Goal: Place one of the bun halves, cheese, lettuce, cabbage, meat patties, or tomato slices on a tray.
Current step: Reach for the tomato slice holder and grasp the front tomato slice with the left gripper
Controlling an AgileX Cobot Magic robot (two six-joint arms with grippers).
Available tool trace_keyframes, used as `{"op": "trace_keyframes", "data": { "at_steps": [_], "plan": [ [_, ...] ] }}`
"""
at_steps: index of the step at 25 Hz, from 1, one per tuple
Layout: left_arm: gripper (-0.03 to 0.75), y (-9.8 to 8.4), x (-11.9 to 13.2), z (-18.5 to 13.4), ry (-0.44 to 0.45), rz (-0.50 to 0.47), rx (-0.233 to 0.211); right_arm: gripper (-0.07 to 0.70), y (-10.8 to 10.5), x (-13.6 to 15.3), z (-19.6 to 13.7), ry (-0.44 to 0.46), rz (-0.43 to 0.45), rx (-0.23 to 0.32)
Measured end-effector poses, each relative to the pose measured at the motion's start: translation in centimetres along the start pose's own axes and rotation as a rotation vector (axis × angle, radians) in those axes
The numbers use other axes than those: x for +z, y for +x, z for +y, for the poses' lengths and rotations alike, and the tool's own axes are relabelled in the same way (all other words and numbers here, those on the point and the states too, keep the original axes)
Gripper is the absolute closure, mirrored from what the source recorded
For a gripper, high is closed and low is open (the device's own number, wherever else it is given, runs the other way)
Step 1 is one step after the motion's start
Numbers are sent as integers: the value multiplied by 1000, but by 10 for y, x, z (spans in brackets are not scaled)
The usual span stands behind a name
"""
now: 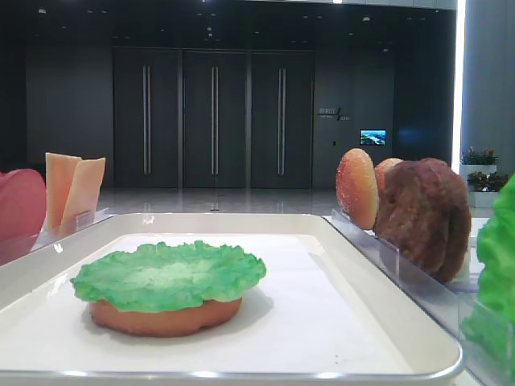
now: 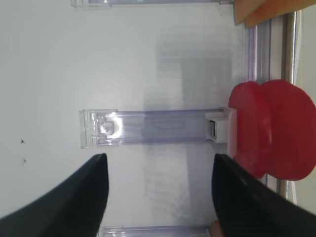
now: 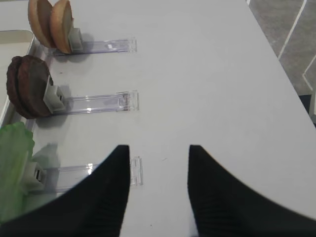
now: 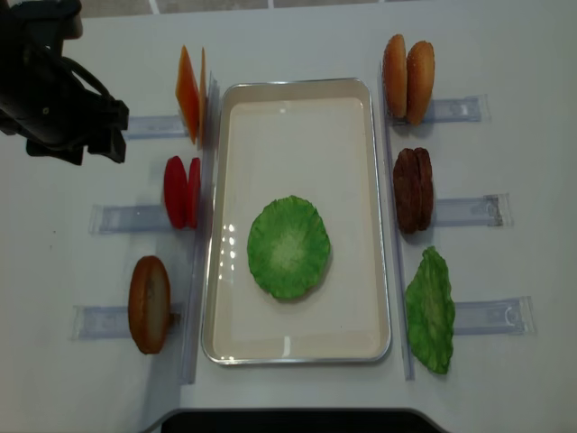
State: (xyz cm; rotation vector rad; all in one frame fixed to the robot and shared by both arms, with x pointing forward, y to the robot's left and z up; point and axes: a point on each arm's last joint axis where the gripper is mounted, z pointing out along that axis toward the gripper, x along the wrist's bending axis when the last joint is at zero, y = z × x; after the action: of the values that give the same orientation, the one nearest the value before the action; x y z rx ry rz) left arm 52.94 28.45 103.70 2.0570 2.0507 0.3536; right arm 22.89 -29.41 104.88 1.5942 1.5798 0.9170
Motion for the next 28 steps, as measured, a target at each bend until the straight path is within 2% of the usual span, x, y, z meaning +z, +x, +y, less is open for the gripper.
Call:
{"op": "trace_keyframes", "data": {
  "at_steps": [7, 11, 20, 24, 28],
  "plan": [
    [219, -7, 0, 0, 1, -9, 1, 357, 0, 0, 0, 0, 0, 0],
    [219, -33, -2, -3, -8, -27, 49, 357, 0, 0, 0, 0, 0, 0],
    [219, -89, -2, -12, -28, -89, 113, 357, 0, 0, 0, 0, 0, 0],
    [219, -105, 9, -16, 1, -92, 134, 357, 0, 0, 0, 0, 0, 0],
    [219, -108, 17, -16, 17, -88, 127, 357, 0, 0, 0, 0, 0, 0]
  ]
}}
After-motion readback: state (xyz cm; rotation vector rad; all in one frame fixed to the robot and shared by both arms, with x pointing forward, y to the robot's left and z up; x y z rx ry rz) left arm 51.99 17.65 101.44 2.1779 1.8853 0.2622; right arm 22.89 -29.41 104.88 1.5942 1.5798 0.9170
